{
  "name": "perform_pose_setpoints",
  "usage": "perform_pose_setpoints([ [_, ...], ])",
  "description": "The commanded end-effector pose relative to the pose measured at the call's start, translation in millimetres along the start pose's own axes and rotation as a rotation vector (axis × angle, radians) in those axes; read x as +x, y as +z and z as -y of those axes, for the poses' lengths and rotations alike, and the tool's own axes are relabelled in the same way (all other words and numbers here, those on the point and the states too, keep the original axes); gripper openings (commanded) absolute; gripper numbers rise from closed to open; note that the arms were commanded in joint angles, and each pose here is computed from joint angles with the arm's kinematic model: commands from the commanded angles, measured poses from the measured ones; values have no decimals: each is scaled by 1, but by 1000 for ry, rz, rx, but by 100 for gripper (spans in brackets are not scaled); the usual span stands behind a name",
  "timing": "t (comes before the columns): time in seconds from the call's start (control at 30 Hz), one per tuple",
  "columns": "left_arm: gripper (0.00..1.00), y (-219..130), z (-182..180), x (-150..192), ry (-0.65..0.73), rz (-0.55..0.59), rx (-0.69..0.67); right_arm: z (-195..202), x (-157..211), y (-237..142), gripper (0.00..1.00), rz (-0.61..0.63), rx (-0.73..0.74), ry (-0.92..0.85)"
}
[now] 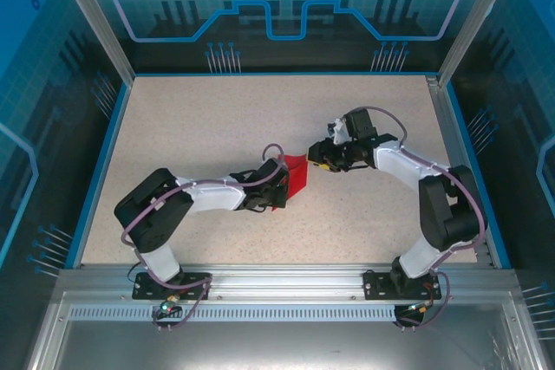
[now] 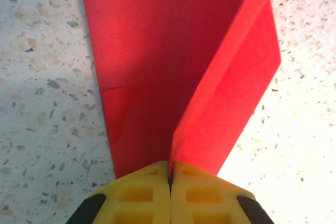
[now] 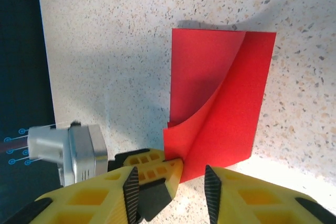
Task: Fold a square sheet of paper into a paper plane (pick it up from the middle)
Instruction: Fourth fold the wing at the center of the table.
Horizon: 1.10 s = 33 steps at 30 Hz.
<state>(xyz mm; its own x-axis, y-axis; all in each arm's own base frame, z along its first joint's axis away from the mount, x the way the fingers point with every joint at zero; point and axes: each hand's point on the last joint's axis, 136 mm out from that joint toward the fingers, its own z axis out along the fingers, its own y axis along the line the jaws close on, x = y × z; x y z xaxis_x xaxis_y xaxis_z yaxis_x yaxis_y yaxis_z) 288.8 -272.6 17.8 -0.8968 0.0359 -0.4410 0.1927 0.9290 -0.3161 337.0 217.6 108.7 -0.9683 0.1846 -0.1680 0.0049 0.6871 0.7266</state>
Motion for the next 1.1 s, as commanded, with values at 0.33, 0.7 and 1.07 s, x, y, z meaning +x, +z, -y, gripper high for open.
perform_pose_setpoints([
  [0.33, 6, -1, 13, -3, -186, -66, 308, -15, 33, 37, 9, -82, -26, -54],
  [0.7, 6, 2, 2, 2, -301, -94, 371, -24, 33, 66, 7, -116, -58, -32],
  [1.07, 6, 2, -7, 2, -407, -71, 407, -24, 30, 84, 7, -137, -83, 1],
])
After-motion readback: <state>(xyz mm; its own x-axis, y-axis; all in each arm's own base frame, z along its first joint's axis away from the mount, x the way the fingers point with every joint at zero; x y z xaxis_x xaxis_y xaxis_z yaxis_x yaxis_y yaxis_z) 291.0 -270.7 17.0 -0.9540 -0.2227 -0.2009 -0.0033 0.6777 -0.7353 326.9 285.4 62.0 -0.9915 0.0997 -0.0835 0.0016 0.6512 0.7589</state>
